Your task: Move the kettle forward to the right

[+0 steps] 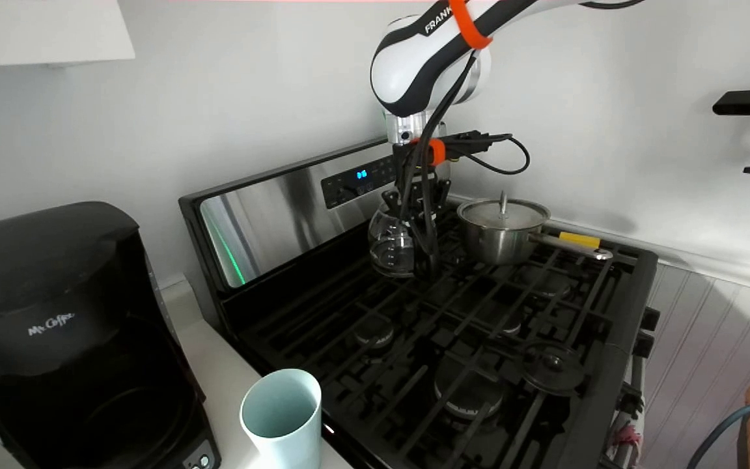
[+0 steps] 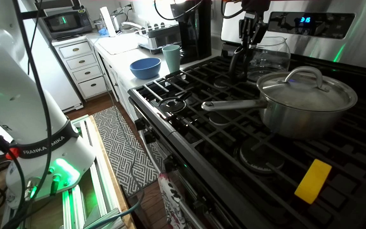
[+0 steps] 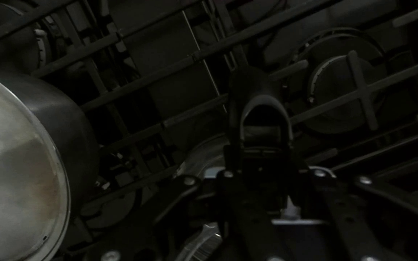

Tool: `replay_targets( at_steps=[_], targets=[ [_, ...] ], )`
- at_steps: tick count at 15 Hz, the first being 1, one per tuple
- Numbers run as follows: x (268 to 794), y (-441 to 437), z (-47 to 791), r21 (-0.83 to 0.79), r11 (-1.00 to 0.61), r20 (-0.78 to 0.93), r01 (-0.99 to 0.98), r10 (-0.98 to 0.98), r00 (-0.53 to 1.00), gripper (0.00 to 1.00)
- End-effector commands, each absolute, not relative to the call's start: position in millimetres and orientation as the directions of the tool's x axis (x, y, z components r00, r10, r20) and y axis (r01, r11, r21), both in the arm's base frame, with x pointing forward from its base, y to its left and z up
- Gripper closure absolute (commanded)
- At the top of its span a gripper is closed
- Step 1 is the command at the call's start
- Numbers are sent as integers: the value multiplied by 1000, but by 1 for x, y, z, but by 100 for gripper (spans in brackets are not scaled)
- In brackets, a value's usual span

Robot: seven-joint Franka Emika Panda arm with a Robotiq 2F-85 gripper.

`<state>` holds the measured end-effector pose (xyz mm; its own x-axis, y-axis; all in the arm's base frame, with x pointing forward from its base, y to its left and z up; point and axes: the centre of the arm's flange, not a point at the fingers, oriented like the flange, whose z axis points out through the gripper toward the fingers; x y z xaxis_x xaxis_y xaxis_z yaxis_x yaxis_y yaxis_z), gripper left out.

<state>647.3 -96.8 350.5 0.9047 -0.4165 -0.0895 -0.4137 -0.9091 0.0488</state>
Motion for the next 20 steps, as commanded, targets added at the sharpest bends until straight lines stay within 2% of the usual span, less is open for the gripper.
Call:
replay_targets(
  at_steps=[1,12,13,14,16,20],
  targets=[
    [672,-98,360,43,-901,-118,-432,-434,893,92],
    [683,-106,352,63,-888,-153,-456,-460,875,92],
    [684,-107,352,66,-886,-156,-458,-463,873,80],
    [684,-107,352,69,-885,-160,-460,-465,871,42],
    [684,-107,352,75,-883,-166,-464,-470,867,34],
    [671,-105,359,88,-875,-172,-476,-484,858,5]
  ],
)
